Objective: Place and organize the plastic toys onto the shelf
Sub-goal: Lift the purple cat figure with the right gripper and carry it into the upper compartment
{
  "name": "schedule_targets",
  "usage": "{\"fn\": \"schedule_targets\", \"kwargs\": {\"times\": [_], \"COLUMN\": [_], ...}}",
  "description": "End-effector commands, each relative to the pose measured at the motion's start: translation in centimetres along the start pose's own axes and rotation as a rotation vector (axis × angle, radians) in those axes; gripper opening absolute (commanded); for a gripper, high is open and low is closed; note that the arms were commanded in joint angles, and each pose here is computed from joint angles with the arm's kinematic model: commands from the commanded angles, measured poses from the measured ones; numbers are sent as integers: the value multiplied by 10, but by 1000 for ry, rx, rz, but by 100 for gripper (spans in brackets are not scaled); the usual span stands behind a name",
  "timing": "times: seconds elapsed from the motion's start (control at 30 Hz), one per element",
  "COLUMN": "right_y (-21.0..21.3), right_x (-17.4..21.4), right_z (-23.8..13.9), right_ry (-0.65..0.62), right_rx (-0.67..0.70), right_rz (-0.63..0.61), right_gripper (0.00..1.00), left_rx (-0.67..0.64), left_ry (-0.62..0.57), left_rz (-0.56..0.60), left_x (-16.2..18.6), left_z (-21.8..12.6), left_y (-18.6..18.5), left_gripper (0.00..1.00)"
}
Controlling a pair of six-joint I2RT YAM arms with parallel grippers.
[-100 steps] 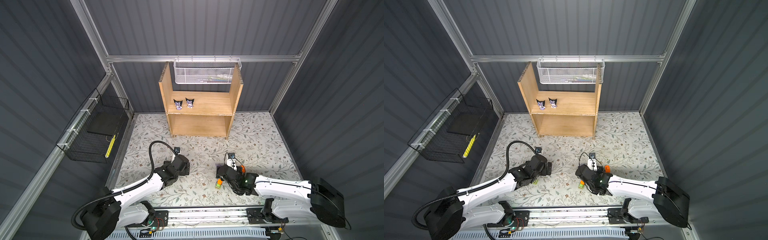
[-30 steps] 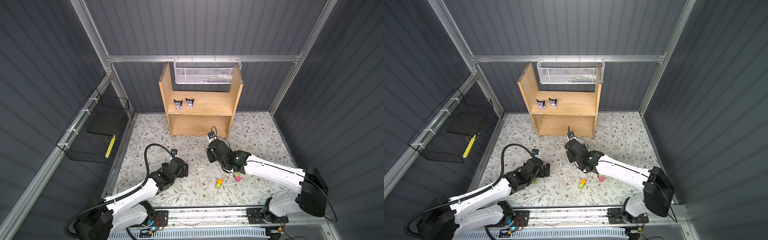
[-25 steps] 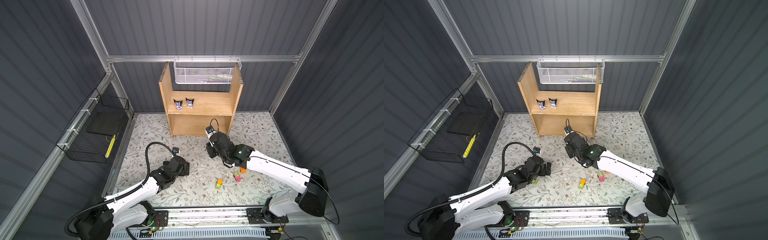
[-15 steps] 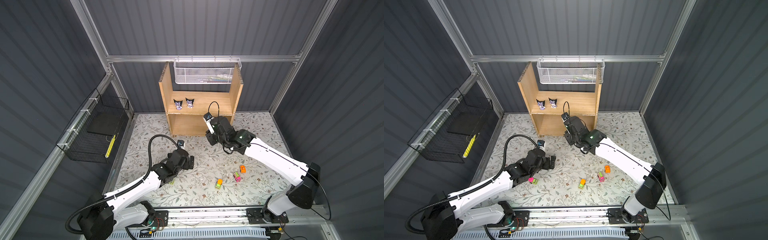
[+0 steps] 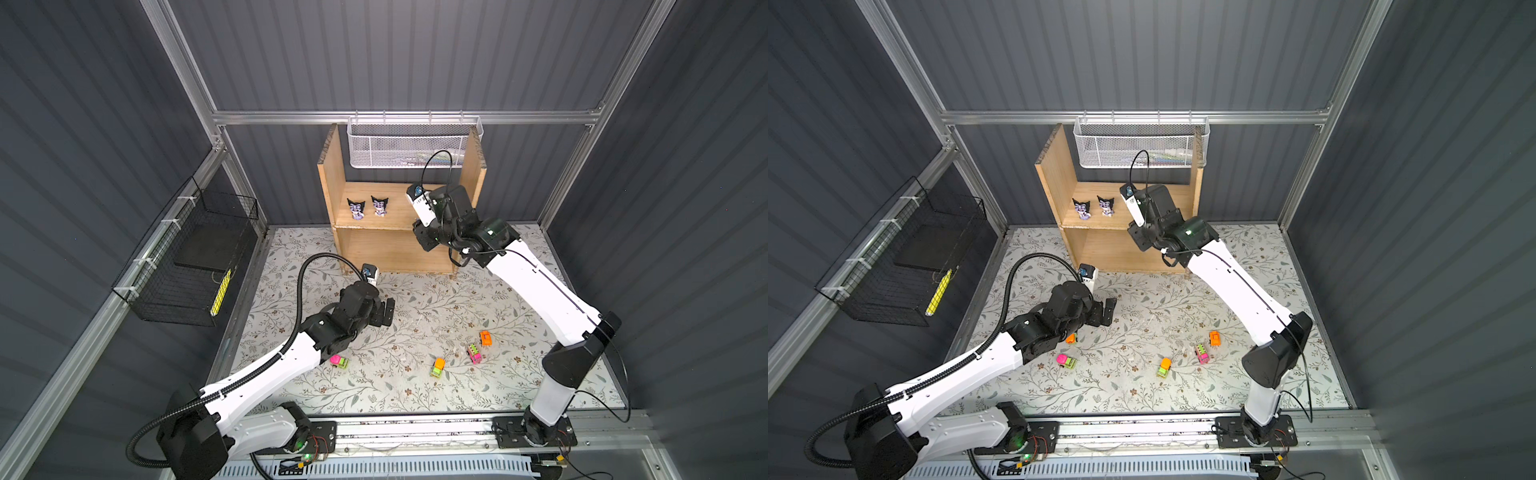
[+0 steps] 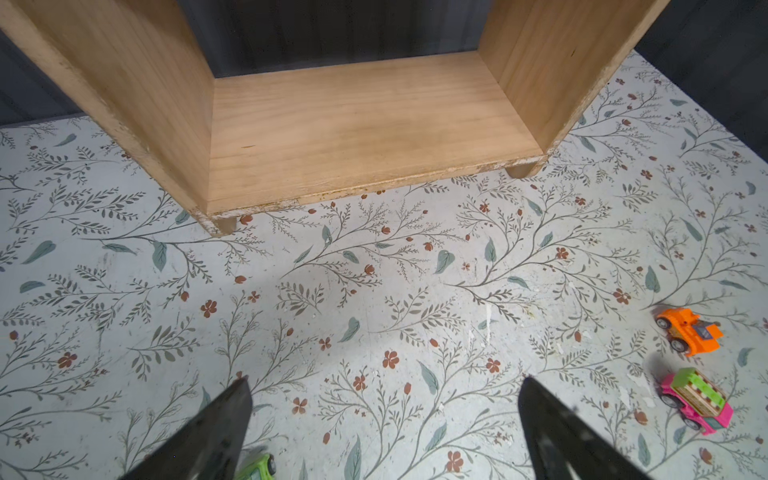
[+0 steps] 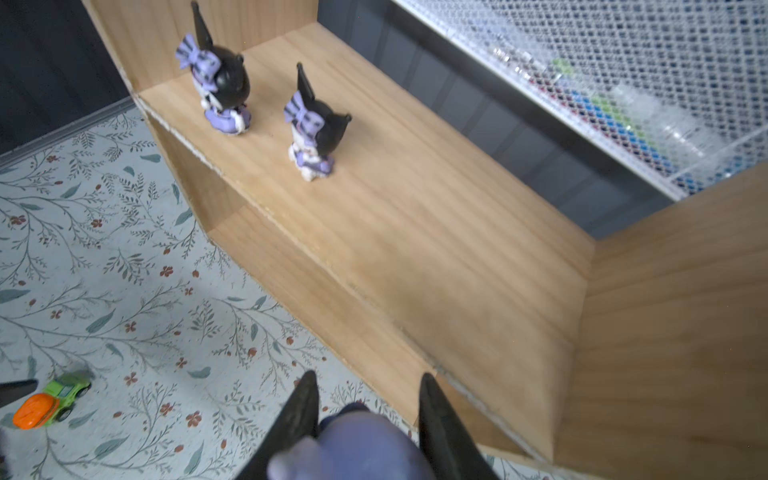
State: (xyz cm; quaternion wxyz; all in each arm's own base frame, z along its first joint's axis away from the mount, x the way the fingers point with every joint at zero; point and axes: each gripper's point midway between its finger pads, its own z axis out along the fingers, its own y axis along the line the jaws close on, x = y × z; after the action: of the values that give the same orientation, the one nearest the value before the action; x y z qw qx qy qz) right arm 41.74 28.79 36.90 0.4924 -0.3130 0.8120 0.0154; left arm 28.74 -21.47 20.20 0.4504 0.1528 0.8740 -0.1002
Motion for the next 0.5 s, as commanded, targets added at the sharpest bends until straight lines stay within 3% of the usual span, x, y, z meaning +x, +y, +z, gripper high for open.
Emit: {"fn": "schedule_targets", "kwargs": {"times": [0.0,0.47], "right_y": [-5,-14], "right_x": [6,-8], "right_z": [13,65], "right_ry": [51,29], "right_rx": [-48,-124], "right_rz": [-44,-106], "right_gripper": [26,26], "left_rx": [-15,-68], "left_ry": [13,45], "left_rz": [33,60], "left_x": [0,6], "left_z": [-8,1], "left_y": [6,12], "left_gripper": [100,100]}}
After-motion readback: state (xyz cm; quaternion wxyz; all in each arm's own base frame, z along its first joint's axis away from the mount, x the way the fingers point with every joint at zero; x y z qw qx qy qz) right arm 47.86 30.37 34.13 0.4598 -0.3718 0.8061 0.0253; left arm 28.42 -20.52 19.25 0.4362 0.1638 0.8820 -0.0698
